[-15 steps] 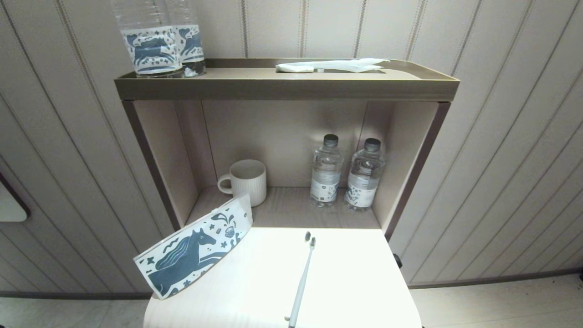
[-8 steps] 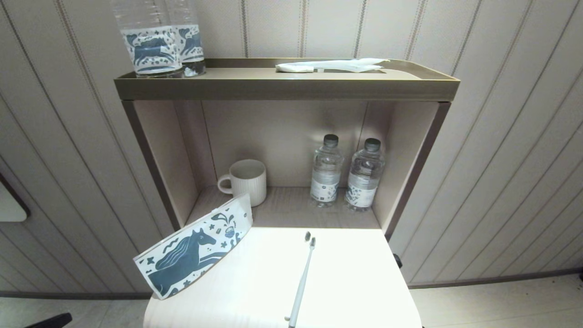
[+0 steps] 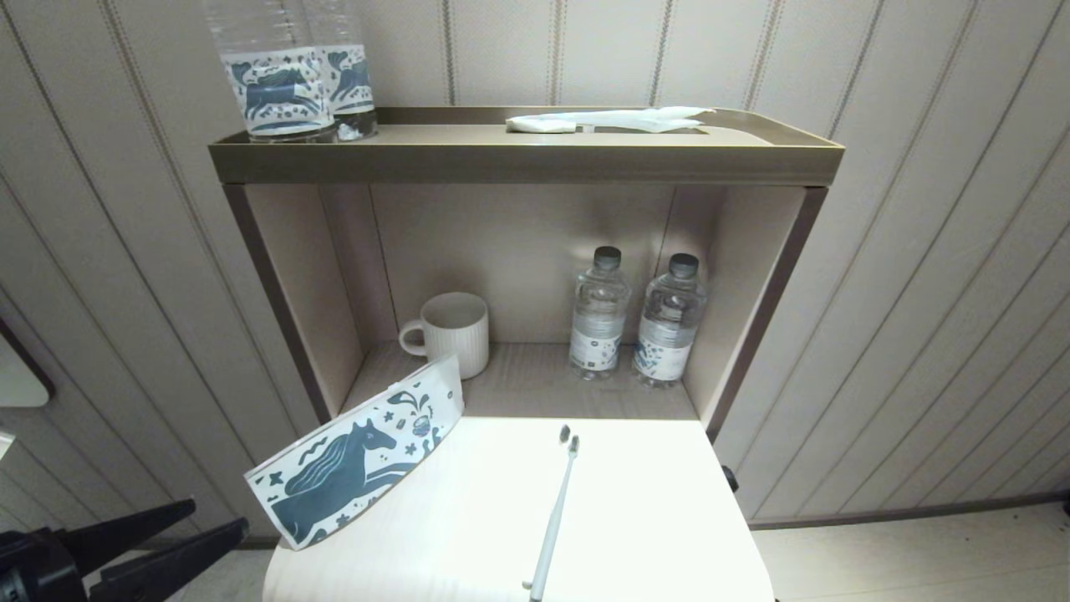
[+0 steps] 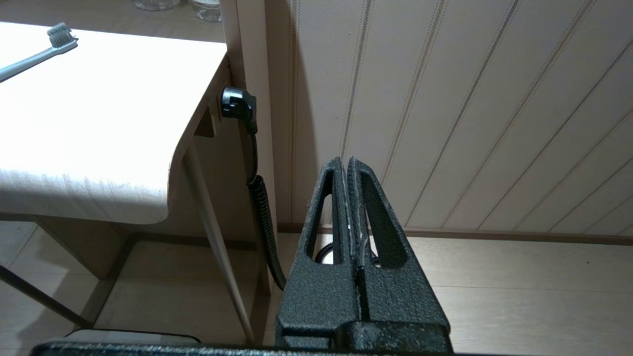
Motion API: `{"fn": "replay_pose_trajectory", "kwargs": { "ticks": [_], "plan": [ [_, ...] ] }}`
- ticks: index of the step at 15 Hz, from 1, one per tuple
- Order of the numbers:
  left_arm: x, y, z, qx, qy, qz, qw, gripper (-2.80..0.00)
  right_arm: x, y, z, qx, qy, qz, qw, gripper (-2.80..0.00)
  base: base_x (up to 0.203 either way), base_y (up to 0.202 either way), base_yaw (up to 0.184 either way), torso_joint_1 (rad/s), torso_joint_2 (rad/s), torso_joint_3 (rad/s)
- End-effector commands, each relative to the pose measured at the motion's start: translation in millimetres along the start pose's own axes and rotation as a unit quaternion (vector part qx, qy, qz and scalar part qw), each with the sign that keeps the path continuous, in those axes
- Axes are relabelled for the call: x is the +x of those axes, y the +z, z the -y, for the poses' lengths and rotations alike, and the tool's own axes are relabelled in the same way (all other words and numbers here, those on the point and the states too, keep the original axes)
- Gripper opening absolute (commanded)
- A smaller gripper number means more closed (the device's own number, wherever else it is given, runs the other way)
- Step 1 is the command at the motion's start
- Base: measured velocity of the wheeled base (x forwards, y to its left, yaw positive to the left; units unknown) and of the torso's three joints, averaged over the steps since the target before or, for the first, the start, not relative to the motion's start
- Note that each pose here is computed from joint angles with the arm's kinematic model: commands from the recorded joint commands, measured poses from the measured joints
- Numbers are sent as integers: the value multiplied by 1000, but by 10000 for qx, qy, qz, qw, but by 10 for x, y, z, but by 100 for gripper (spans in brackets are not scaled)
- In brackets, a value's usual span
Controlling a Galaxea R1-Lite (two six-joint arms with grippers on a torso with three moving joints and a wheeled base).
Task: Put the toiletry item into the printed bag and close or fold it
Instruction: Pick up the storage bag
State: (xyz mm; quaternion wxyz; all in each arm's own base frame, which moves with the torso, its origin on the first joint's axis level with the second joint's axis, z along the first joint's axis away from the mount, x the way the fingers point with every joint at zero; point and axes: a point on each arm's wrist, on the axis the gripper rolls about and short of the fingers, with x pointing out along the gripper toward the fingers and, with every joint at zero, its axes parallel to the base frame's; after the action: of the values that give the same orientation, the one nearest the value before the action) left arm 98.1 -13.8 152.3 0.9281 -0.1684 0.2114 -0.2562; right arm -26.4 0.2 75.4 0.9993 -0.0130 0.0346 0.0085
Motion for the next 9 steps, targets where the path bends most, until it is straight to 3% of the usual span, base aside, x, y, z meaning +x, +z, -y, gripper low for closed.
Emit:
{"fn": "replay_pose_trajectory", "kwargs": {
  "ticks": [1,9],
  "plan": [
    [245,25,-225,-293,263,-308,9987,0,0,0,0,-6,4,-6,10000,-280,0,0,0,0,0,0],
    [716,54,-583,-269,91,-465,9985,0,0,0,0,-6,4,-6,10000,-280,0,0,0,0,0,0]
  ]
}}
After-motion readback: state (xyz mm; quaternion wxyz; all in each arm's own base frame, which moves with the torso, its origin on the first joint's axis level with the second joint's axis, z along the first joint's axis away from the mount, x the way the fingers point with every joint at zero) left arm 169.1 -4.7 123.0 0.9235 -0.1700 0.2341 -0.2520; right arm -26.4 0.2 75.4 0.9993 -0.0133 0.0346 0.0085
